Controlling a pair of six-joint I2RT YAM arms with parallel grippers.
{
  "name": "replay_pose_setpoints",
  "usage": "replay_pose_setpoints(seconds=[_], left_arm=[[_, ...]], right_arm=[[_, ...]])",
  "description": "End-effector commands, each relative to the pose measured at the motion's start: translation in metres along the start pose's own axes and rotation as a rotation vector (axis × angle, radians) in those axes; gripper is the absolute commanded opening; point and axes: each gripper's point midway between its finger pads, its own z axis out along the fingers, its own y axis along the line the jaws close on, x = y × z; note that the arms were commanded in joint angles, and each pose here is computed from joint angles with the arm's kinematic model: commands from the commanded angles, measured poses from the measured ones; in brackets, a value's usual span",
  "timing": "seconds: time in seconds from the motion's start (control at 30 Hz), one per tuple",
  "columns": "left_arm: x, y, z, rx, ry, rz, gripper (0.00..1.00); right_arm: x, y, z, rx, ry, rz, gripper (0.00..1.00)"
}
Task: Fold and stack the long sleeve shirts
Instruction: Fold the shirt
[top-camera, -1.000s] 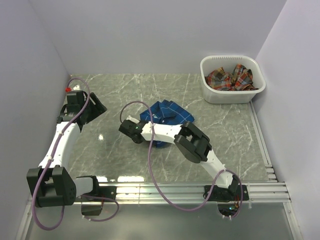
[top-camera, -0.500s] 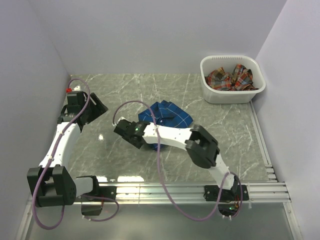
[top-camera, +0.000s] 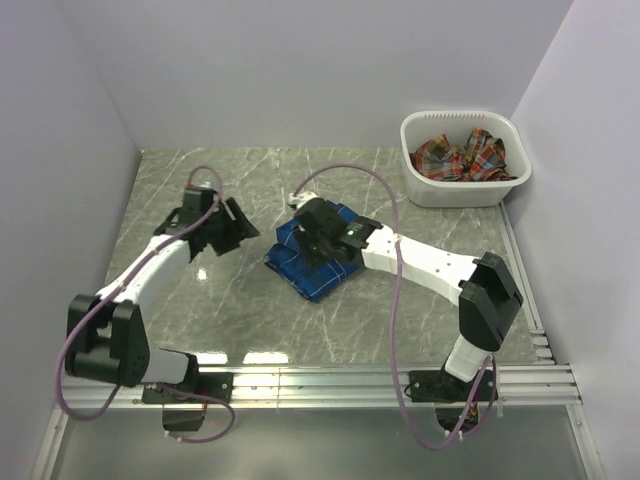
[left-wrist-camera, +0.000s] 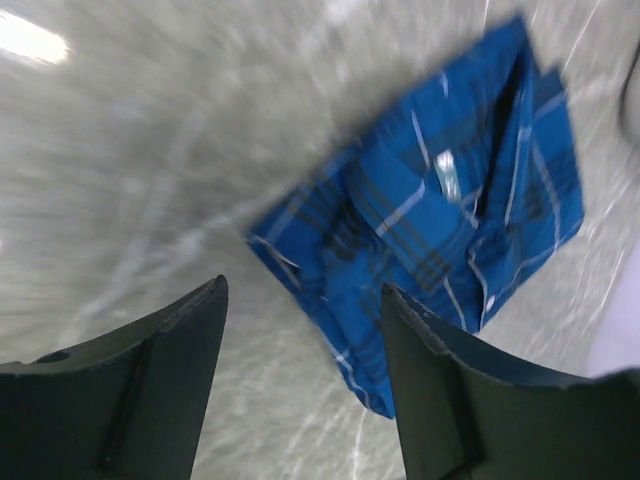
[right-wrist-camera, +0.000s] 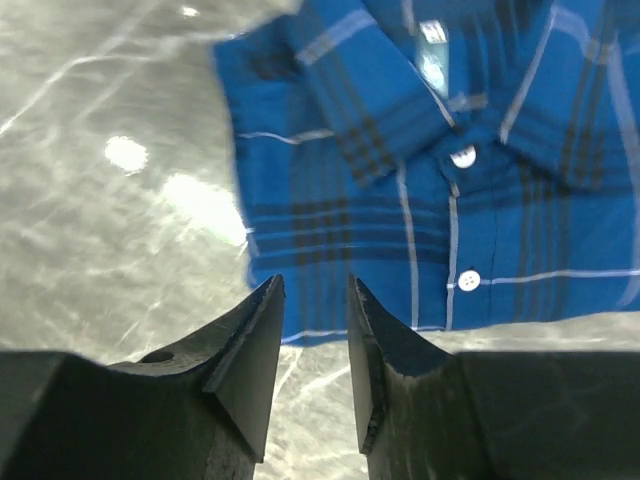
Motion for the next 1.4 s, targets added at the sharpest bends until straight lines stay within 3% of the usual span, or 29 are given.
replay_pose_setpoints(seconds=[0.0, 0.33, 0.4, 0.53, 0.77, 0.87, 1.07, 1.37], left_arm=[[0.016, -0.025, 0.018, 0.026, 0.031, -0.02, 0.67], [0.051, -0.05, 0.055, 0.018, 0.063, 0.011, 0.54], [0.055, -0.04, 0.064, -0.02, 0.061, -0.004, 0.49], [0.069, -0.016, 0.079, -0.092, 0.075, -0.044, 0.38], [0.107, 0.03, 0.092, -0.192, 0.132, -0.13, 0.07], [0.113, 0.042, 0.091, -0.218, 0.134, -0.162, 0.01], [0.093, 0.062, 0.092, -0.249, 0.101, -0.202, 0.01], [0.048, 0.039, 0.111, -0.229, 0.087, -0.041, 0.06]], right_arm=[[-0.006, 0.012, 0.0, -0.154, -0.05, 0.166, 0.39], [0.032, 0.011, 0.035, -0.272, 0.035, 0.305, 0.37], [0.04, 0.013, 0.041, -0.275, 0.055, 0.311, 0.37], [0.068, 0.017, 0.054, -0.294, 0.148, 0.319, 0.37], [0.115, 0.028, 0.059, -0.357, 0.317, 0.327, 0.36], [0.129, 0.028, 0.059, -0.358, 0.355, 0.333, 0.36], [0.128, 0.04, 0.048, -0.433, 0.366, 0.307, 0.34], [0.041, 0.021, 0.003, -0.423, 0.113, 0.245, 0.41]])
